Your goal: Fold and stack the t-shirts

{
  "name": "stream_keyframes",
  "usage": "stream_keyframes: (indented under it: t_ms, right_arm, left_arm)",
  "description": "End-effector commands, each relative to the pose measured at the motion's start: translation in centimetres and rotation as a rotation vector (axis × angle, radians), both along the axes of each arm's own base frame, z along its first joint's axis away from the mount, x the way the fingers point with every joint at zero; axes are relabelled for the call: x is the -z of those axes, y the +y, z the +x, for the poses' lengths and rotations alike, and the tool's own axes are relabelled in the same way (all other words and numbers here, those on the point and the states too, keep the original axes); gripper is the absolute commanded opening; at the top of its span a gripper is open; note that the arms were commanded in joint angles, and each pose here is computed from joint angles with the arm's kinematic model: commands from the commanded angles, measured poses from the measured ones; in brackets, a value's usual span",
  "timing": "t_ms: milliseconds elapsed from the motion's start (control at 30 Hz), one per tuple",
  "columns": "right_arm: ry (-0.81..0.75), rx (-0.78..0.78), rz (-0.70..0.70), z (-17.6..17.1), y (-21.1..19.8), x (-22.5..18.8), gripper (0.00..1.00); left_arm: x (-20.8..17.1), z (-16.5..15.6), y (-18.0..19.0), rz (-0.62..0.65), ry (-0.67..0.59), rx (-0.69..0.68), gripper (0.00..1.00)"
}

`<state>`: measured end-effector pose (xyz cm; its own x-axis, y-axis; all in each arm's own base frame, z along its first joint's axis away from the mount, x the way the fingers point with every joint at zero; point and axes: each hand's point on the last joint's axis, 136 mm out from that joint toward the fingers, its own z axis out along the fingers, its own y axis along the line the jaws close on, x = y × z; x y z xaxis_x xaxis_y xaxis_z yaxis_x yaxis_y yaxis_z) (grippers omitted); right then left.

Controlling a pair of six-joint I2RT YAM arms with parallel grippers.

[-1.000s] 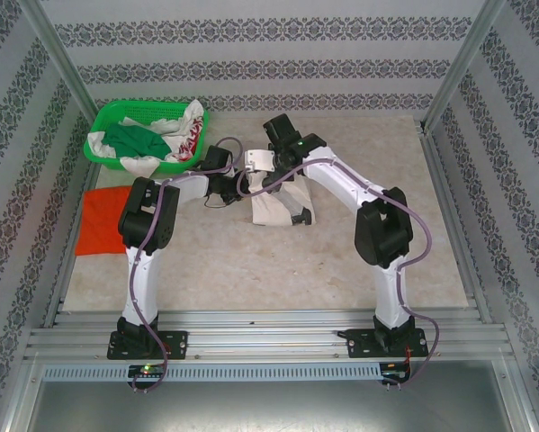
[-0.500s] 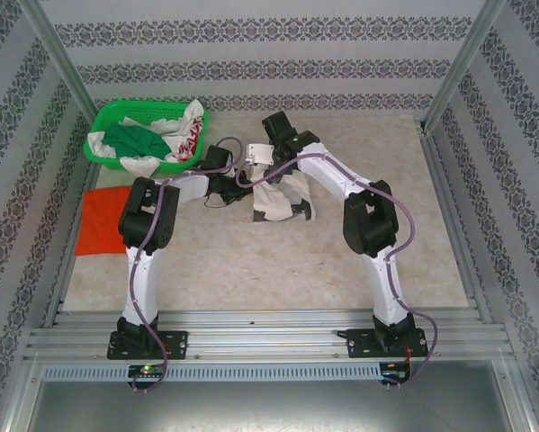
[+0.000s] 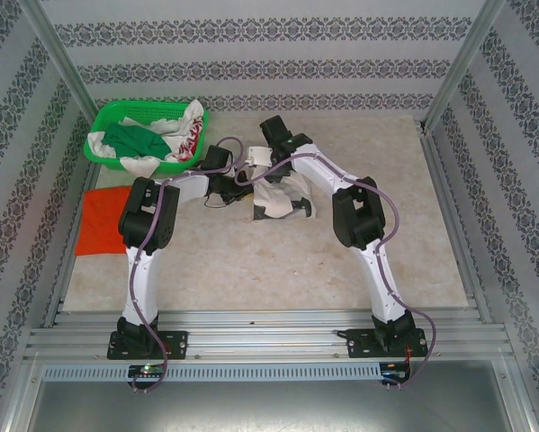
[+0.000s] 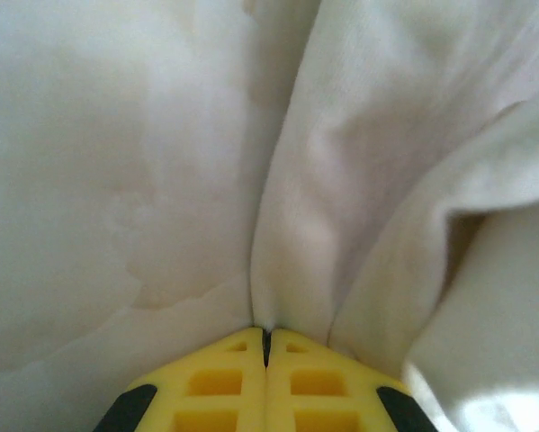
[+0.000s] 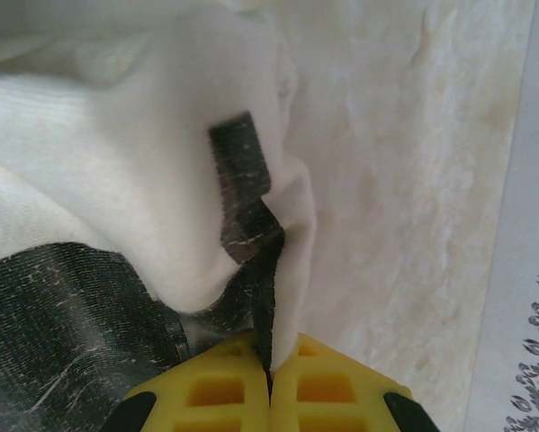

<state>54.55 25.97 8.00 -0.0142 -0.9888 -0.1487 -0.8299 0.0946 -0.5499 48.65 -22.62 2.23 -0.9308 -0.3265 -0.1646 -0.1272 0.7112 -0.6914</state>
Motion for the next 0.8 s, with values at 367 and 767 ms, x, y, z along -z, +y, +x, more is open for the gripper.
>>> stream_keyframes:
  t_ms: [367,767]
  right_arm:
    - [-0.142,0.135,0.19,1.1,-0.8,-6.6,0.67]
    - [-0.087,0.772,0.863,0.1,-5.6,-10.7,0.7]
  left_arm:
    - [2.8,-3.5,3.2,0.079,0.131,-0.064,0.21]
    - [-3.2,-2.8,5.2,0.074,-0.057,-0.211,0.62]
